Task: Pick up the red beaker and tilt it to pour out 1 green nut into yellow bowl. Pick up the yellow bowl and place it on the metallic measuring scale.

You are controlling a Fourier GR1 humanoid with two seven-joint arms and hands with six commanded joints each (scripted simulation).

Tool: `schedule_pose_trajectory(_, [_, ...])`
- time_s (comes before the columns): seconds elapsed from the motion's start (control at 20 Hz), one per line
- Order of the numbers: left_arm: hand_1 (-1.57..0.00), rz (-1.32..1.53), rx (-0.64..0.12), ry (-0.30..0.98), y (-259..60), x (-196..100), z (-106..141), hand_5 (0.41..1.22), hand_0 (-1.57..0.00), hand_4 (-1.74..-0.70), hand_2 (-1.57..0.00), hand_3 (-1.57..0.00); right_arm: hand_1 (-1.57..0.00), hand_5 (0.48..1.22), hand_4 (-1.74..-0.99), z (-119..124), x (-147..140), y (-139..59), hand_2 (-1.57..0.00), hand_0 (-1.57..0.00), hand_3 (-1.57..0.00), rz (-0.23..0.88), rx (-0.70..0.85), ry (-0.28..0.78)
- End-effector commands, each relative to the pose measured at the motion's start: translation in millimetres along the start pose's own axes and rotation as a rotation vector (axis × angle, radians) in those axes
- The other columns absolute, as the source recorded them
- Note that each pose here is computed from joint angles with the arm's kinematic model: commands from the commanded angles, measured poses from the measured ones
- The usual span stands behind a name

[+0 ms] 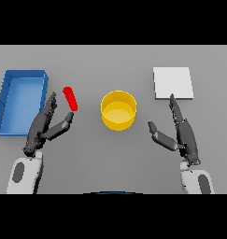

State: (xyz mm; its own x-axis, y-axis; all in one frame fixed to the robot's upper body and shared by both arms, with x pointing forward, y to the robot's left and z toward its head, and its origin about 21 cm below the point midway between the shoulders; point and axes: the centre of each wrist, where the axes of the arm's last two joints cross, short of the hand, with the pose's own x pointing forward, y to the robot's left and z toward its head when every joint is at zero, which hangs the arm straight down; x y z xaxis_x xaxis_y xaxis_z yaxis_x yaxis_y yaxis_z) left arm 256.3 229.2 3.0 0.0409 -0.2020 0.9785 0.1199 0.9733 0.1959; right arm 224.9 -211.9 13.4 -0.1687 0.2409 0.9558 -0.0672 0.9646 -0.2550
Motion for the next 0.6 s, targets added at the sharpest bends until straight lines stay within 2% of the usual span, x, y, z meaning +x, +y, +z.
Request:
schedule_pose_trajectory(0.0, [0.0,-0.013,-0.004,0.01,-2.1,-2.8,-8.4,0.648,0.0,-1.18,0.0,0.0,0.0,0.626,-1.219,1.7,0.1,-3.7,0.0,0.0,0.0,-0.002,-0.002,-0.001])
schedule_pose_trajectory(0.3, [0.0,-0.036,-0.044,-0.003,-6.5,-6.4,-50.6,0.641,0.0,-1.19,0.0,0.0,0.0,0.626,-1.222,2.3,-0.5,-2.7,0.0,0.0,0.0,0.001,0.002,0.005])
schedule_pose_trajectory(0.55, [0.0,-0.079,-0.04,0.004,-13.3,-2.1,-74.4,0.661,0.0,-1.2,0.0,0.0,0.0,0.631,-1.226,4.9,1.6,-1.2,0.0,0.0,0.0,-0.006,-0.001,0.007])
